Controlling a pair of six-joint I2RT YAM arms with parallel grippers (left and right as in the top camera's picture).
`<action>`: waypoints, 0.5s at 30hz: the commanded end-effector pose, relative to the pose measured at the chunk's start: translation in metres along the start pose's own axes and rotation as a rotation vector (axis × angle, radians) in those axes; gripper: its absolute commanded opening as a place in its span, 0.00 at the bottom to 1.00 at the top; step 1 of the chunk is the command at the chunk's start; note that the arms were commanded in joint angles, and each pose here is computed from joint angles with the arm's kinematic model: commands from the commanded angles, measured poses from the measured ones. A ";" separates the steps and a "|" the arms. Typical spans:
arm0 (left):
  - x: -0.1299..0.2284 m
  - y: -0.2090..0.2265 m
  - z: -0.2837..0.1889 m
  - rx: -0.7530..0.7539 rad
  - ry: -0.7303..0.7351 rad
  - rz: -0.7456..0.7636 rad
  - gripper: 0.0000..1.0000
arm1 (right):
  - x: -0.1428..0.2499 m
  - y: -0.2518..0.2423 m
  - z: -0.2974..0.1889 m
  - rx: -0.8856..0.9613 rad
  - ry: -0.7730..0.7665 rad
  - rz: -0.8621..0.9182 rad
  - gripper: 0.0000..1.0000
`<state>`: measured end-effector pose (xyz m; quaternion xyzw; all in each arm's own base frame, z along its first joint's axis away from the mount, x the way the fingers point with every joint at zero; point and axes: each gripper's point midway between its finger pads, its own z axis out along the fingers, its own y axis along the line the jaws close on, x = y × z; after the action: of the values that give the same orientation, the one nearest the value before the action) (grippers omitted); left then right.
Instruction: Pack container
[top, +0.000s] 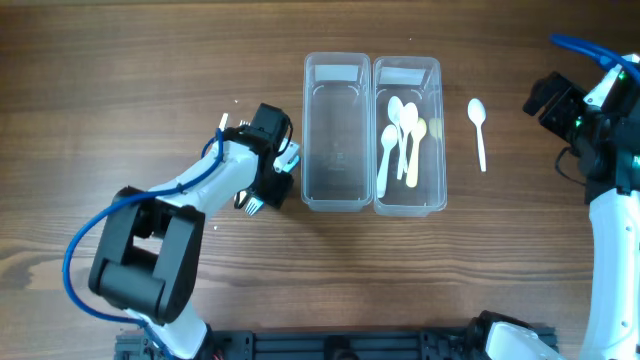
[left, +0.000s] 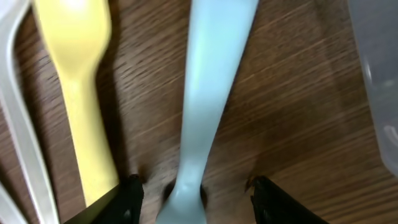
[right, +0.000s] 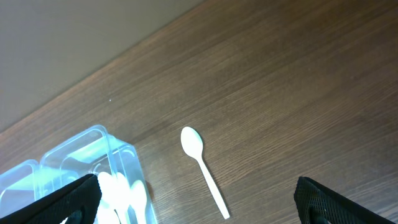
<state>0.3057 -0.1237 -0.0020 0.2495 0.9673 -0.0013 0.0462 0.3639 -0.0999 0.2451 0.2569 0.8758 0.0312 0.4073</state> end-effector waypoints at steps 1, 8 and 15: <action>0.003 -0.003 0.010 0.027 0.018 0.050 0.59 | -0.001 -0.003 0.001 0.013 -0.002 0.015 1.00; 0.010 -0.007 0.010 0.055 0.044 0.071 0.43 | -0.001 -0.003 0.001 0.013 -0.002 0.015 1.00; 0.017 -0.009 0.009 0.066 0.071 0.061 0.27 | -0.001 -0.003 0.001 0.013 -0.002 0.015 1.00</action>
<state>0.2962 -0.1234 -0.0052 0.2818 0.9591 -0.0073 0.0246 0.3639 -0.0999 0.2451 0.2569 0.8758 0.0312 0.4073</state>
